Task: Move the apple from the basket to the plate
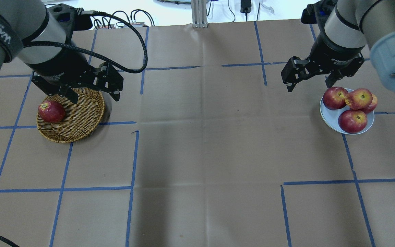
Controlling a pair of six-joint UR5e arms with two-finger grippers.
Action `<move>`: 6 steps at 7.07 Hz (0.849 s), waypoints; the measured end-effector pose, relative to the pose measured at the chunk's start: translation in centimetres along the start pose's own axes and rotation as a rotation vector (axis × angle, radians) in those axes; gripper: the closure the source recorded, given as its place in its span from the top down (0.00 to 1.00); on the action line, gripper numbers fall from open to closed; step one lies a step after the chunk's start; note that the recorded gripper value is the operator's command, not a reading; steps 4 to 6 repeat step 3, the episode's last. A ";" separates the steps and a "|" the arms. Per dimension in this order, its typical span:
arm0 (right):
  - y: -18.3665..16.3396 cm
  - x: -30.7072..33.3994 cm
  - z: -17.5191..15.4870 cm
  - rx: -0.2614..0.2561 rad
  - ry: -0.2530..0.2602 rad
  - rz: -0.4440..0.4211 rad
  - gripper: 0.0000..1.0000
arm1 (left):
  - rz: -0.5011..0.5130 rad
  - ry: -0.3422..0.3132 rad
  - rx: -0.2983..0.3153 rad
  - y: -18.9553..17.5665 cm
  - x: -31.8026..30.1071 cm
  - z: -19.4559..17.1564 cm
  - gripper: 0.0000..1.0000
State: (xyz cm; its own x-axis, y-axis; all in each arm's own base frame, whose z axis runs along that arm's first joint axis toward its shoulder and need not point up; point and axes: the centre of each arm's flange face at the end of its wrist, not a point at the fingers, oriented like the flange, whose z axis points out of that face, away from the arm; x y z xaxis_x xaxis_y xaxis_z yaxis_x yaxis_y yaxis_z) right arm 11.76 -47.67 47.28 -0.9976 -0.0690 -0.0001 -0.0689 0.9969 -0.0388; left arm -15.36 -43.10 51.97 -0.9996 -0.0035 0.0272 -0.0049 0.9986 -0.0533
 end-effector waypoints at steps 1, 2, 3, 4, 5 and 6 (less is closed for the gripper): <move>-0.2 0.0 -0.2 0.001 0.001 0.000 1.00 | 0.000 0.000 0.000 0.0 0.0 0.0 0.99; -0.3 0.0 -0.2 0.000 0.001 0.000 1.00 | -0.001 -0.001 -0.003 0.0 0.0 0.1 0.99; -0.3 0.0 -0.2 -0.002 0.001 0.000 1.00 | -0.001 -0.001 -0.010 0.0 0.0 0.4 0.99; -0.3 0.0 -0.2 -0.002 0.001 0.000 1.00 | -0.001 -0.001 -0.010 0.0 0.0 0.4 0.99; -0.3 0.0 -0.2 -0.002 0.001 0.000 1.00 | -0.001 -0.001 -0.010 0.0 0.0 0.4 0.99; -0.3 0.0 -0.2 -0.002 0.001 0.000 1.00 | -0.001 -0.001 -0.010 0.0 0.0 0.4 0.99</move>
